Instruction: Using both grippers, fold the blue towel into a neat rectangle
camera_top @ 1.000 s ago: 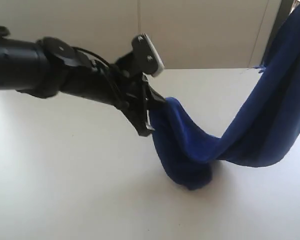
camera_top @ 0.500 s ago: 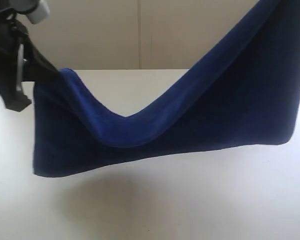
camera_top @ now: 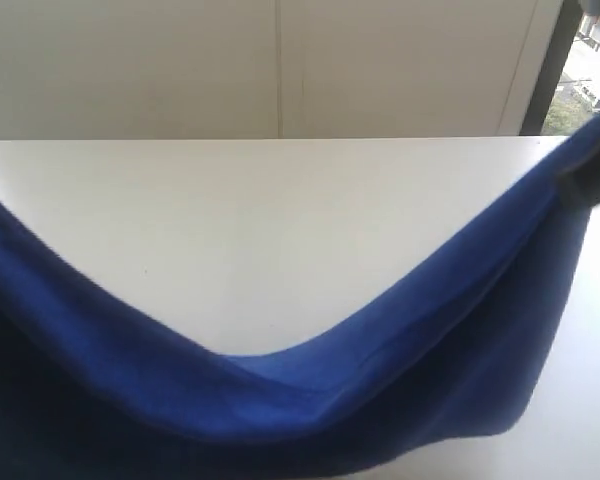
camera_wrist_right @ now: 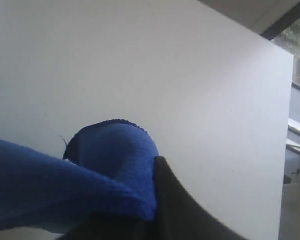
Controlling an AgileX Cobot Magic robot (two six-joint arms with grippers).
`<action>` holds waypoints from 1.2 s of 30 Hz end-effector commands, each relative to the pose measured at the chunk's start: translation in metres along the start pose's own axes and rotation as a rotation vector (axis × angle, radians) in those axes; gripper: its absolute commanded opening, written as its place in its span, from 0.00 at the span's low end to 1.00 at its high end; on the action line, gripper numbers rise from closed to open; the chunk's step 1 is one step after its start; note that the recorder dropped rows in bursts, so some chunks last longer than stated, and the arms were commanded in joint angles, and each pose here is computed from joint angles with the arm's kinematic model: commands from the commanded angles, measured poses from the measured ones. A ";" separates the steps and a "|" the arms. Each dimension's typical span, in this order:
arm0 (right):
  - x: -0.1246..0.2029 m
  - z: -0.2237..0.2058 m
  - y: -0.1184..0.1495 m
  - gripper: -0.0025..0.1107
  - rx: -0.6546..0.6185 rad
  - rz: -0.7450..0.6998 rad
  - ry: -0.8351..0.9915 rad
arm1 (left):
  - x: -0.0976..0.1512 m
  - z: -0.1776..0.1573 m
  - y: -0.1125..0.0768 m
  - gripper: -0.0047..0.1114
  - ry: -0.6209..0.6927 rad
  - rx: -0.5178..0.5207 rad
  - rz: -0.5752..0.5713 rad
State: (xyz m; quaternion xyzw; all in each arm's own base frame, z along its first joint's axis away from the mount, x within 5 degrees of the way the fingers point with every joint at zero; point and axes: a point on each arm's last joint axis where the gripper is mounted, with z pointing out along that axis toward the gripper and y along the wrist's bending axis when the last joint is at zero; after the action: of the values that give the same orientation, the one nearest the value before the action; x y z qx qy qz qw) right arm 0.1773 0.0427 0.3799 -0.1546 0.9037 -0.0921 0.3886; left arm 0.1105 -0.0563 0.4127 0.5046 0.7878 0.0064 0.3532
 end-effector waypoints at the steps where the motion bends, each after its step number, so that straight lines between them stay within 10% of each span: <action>1: 0.030 -0.002 0.001 0.02 0.006 0.058 -0.029 | 0.021 -0.012 -0.015 0.04 0.038 -0.015 -0.058; 9: 0.059 0.008 -0.005 0.02 0.137 0.090 -0.027 | 0.055 0.030 -0.029 0.04 0.110 -0.061 -0.155; 18: 0.033 0.083 0.006 0.02 0.297 0.027 -0.109 | 0.075 0.123 -0.016 0.04 -0.031 -0.344 -0.102; 36: 0.018 0.290 -0.004 0.06 0.369 0.217 -0.029 | 0.109 0.286 0.101 0.06 -0.189 -0.497 -0.363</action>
State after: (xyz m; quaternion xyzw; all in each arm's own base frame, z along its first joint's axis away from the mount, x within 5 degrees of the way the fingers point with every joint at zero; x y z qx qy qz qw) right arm 0.3607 0.0213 0.1771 0.0181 0.8763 -0.2172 0.4297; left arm 0.3049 -0.0200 0.1857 0.2532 0.8015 0.0857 0.5349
